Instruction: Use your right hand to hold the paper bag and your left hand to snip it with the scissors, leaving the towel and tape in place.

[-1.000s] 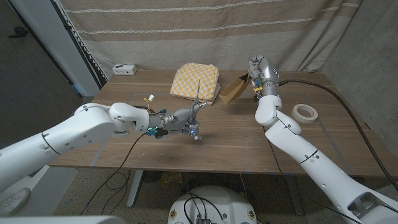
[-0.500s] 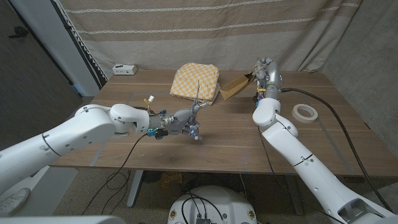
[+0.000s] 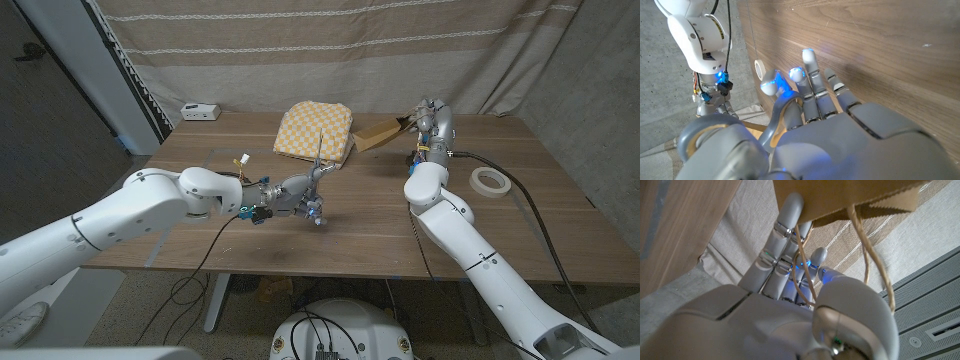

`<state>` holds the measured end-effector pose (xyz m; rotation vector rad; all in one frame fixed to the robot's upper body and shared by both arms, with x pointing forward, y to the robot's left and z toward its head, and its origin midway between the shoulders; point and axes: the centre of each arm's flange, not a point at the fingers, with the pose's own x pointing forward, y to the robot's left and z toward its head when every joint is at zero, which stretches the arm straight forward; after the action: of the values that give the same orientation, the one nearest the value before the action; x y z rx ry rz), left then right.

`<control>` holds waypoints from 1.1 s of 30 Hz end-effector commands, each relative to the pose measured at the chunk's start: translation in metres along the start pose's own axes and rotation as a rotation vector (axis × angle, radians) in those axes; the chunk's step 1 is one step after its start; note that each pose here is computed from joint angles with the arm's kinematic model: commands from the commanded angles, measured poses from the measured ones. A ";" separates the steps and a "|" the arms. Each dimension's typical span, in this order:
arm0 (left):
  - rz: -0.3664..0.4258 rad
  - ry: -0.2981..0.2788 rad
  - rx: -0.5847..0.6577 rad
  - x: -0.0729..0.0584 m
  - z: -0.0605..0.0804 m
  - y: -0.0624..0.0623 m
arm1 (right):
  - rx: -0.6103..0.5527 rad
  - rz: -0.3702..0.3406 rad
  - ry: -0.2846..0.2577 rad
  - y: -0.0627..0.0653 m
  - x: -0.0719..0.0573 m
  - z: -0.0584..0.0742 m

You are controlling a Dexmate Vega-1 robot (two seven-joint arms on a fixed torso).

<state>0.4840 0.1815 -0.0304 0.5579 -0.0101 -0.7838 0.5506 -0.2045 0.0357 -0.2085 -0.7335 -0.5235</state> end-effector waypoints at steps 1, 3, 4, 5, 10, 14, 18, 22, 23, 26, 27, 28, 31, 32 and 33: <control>-0.007 0.013 0.003 0.003 0.000 0.000 | 0.192 0.037 0.026 0.003 0.004 -0.008; -0.004 0.015 0.006 0.003 0.001 0.000 | 0.192 0.029 0.026 0.001 0.006 -0.009; -0.005 0.015 0.005 0.003 0.001 0.000 | 0.197 0.023 0.025 -0.001 0.008 -0.010; -0.006 0.016 0.002 0.003 0.001 0.000 | 0.204 0.020 0.034 -0.002 0.009 -0.011; -0.008 0.018 0.005 0.004 0.001 0.000 | 0.215 0.010 0.029 -0.006 0.015 -0.013; -0.008 0.018 0.008 0.004 0.002 0.000 | 0.213 0.016 0.023 -0.004 0.019 -0.016; -0.010 0.018 0.008 0.005 0.003 0.000 | 0.225 0.034 0.019 0.002 0.024 -0.024; -0.010 0.016 0.006 0.005 0.004 0.000 | 0.284 0.061 0.057 0.008 0.028 -0.033; -0.008 0.017 0.006 0.005 0.004 -0.001 | 0.280 0.060 0.058 0.008 0.028 -0.034; -0.005 0.020 0.001 0.005 0.003 -0.001 | 0.267 0.045 0.062 0.007 0.028 -0.034; -0.006 0.021 0.001 0.005 0.003 -0.001 | 0.263 0.039 0.060 0.006 0.028 -0.034; -0.007 0.021 0.000 0.005 0.003 -0.001 | 0.257 0.029 0.057 0.005 0.028 -0.034; -0.008 0.018 0.002 0.006 0.004 -0.001 | 0.207 -0.011 0.033 0.003 0.027 -0.032; -0.010 0.017 0.002 0.006 0.004 0.000 | 0.184 -0.018 0.025 0.003 0.026 -0.030; -0.010 0.017 0.004 0.007 0.005 0.000 | 0.159 -0.024 0.009 0.002 0.025 -0.028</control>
<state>0.4865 0.1767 -0.0293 0.5693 0.0082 -0.7865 0.5857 -0.2211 0.0317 0.0188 -0.7397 -0.4008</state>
